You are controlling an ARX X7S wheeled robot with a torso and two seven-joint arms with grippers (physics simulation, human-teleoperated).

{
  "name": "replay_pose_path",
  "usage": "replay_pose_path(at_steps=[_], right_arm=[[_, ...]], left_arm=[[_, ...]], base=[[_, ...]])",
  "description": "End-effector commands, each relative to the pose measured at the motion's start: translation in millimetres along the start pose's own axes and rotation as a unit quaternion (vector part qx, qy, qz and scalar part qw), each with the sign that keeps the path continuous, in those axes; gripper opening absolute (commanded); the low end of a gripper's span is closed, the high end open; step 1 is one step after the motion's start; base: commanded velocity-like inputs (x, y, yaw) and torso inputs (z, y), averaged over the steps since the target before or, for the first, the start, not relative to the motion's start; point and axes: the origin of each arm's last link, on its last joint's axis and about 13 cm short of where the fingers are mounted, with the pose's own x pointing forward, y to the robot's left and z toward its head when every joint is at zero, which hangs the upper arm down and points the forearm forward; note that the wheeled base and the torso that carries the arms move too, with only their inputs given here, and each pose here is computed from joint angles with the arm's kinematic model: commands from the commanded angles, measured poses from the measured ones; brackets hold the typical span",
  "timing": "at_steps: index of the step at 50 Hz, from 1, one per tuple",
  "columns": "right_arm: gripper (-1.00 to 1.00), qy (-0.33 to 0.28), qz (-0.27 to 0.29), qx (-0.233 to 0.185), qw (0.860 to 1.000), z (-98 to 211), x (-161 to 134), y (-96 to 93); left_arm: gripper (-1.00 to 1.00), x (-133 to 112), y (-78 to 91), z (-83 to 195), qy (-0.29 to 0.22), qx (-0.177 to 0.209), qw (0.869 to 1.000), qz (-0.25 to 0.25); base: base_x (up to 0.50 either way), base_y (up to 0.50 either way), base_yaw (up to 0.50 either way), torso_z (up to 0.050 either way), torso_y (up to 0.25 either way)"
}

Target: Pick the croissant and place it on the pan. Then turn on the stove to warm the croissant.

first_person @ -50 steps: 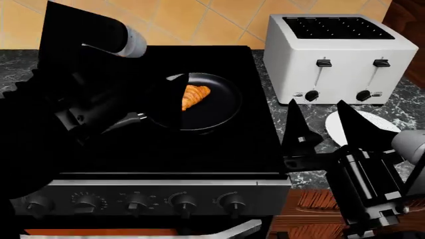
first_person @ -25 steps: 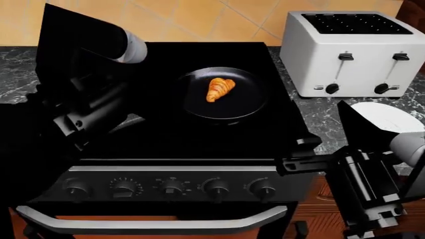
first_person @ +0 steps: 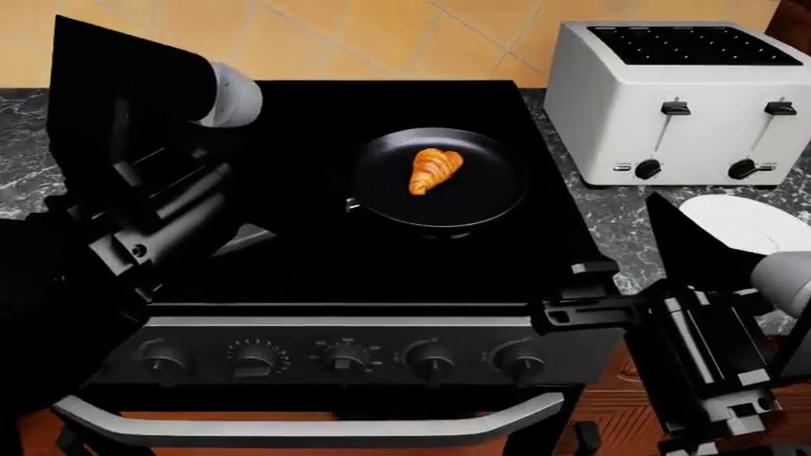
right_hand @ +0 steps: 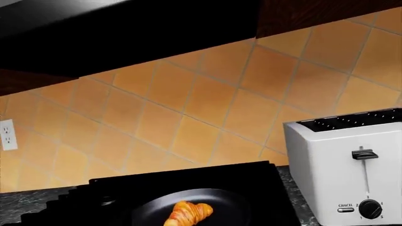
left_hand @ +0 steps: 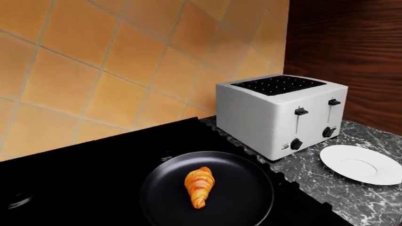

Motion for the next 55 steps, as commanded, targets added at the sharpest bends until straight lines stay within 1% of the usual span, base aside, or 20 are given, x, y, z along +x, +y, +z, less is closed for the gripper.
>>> replay_pose_path(at_steps=[1, 7, 30, 55], right_arm=[[1.0, 0.0, 0.0, 0.003, 1.0, 7.1, -1.9, 0.3], [1.0, 0.003, -0.001, 0.002, 1.0, 8.6, -1.8, 0.6], [1.0, 0.0, 0.003, 0.002, 1.0, 5.7, -0.5, 2.4], [1.0, 0.001, -0.001, 0.009, 1.0, 4.6, -2.2, 0.2]], left_arm=[[1.0, -4.6, -2.7, 0.8, -0.023, 0.019, 1.0, 0.011], [1.0, -6.3, -4.7, 0.7, -0.024, 0.026, 0.999, 0.007], [1.0, -5.8, -3.7, -2.6, -0.022, 0.036, 0.999, 0.002], [1.0, -6.3, -7.0, -4.6, -0.014, 0.037, 0.999, 0.001]], base=[[0.0, 0.0, 0.0, -0.05, 0.0], [0.0, 0.0, 0.0, -0.05, 0.0], [-0.5, 0.09, 0.0, -0.05, 0.0], [0.0, 0.0, 0.0, -0.05, 0.0]])
